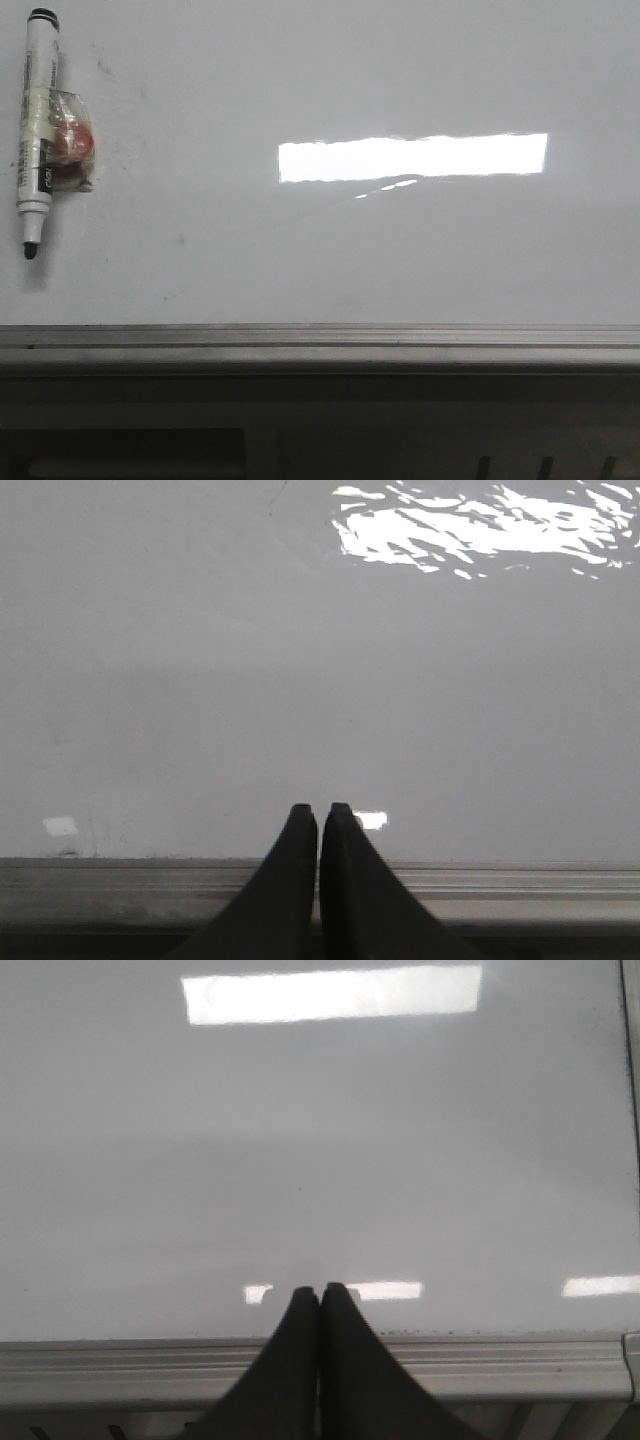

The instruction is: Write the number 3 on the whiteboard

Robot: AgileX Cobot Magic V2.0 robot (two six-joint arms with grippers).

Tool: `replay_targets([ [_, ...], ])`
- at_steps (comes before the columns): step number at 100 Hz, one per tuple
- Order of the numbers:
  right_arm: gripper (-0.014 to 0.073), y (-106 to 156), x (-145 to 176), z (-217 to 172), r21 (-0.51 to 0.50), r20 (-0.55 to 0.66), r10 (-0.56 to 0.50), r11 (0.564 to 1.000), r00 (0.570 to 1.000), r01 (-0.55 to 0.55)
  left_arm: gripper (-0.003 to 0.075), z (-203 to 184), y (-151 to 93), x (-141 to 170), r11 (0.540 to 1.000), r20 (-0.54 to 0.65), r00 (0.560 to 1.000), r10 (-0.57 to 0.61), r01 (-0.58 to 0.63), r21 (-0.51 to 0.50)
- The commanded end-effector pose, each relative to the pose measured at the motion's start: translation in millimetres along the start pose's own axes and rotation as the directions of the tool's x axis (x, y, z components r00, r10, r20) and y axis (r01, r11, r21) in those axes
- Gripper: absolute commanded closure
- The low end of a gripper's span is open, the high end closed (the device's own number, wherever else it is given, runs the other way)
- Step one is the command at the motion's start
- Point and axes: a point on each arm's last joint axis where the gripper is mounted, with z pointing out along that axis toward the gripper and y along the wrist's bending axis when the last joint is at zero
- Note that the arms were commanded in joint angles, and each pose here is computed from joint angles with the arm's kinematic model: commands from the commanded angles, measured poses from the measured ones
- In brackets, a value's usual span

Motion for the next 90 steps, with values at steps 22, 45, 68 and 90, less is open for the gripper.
replay_targets([
  [22,0.0659,-0.7,6.0,1.5,0.011,0.006,-0.009,1.0,1.0,0.009,0.0741,1.8,0.1,5.6,1.0,0.037,0.999,-0.018,0.018,0.001],
  [45,0.0659,-0.7,6.0,1.5,0.011,0.006,-0.009,1.0,1.0,0.009,0.0741,1.8,0.1,5.6,1.0,0.037,0.999,-0.018,0.018,0.001],
  [68,0.0659,-0.7,6.0,1.5,0.011,0.006,-0.009,1.0,1.0,0.009,0.0741,1.7,0.9,3.3,1.0,0.062,0.998,0.015,-0.014,-0.01],
  [90,0.0659,-0.8,4.1,1.5,0.012,0.026,-0.009,1.0,1.0,0.009,0.0741,1.6,1.5,1.5,0.999,0.081,0.996,0.041,-0.039,-0.018],
])
